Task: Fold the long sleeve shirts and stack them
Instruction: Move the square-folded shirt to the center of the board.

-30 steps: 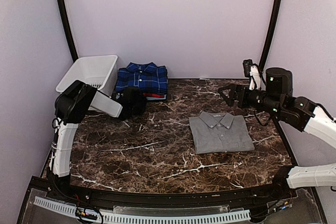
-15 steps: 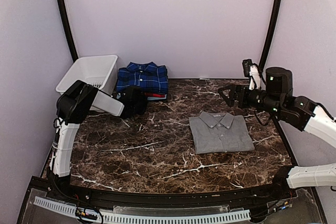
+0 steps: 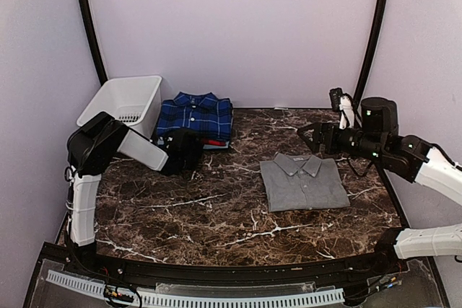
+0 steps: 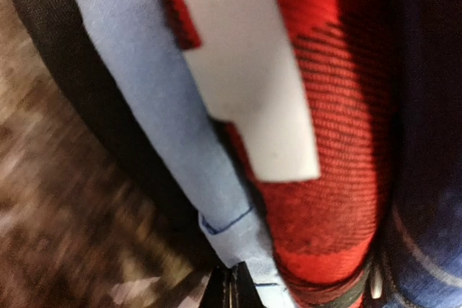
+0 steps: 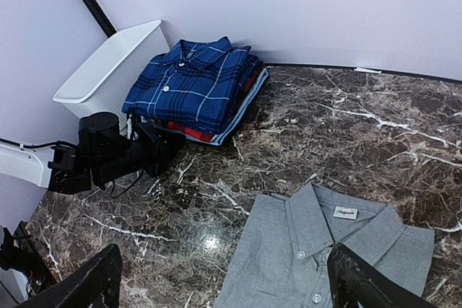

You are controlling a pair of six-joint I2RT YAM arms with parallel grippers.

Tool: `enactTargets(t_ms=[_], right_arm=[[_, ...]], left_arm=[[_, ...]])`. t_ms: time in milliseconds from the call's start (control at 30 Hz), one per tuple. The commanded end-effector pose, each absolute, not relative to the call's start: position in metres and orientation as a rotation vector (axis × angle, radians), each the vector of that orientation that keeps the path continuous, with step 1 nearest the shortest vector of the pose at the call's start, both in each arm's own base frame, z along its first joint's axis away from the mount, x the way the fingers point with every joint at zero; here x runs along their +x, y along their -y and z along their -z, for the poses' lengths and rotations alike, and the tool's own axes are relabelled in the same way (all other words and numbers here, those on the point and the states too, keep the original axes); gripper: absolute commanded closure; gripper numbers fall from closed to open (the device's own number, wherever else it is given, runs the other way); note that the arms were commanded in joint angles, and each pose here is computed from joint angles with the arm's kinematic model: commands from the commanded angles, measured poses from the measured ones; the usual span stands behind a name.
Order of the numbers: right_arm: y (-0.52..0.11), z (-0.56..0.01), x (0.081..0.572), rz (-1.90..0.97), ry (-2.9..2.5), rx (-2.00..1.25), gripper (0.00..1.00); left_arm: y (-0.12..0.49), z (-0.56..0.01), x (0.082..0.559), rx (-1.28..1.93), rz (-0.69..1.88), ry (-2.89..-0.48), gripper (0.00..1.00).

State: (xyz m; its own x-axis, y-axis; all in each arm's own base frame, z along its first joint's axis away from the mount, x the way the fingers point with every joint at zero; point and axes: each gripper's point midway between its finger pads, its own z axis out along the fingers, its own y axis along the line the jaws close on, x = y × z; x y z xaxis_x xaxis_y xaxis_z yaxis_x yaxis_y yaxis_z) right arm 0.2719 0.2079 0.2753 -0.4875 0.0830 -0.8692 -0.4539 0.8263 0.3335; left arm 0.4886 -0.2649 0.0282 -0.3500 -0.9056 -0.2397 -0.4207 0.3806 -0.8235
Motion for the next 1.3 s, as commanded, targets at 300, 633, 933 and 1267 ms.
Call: enactTargets(t_ms=[300, 633, 933, 1267], right_arm=[[-0.206, -0.244, 0.276, -0.624, -2.061, -0.251, 0.04], [-0.202, -0.222, 0.288, -0.54, -2.132, -0.218, 0.04], [-0.192, -0.201, 0.297, -0.487, -2.194, -0.161, 0.04], [-0.179, -0.192, 0.303, -0.455, -2.216, -0.119, 0.04]], left_arm=[[0.281, -0.029, 0.365, -1.086, 0.851, -2.097, 1.0], [0.294, -0.032, 0.298, -1.026, 0.848, -2.221, 1.0], [0.33, -0.047, 0.288, -0.875, 0.965, -2.301, 1.0], [0.365, -0.052, 0.286, -0.755, 1.108, -2.357, 0.97]])
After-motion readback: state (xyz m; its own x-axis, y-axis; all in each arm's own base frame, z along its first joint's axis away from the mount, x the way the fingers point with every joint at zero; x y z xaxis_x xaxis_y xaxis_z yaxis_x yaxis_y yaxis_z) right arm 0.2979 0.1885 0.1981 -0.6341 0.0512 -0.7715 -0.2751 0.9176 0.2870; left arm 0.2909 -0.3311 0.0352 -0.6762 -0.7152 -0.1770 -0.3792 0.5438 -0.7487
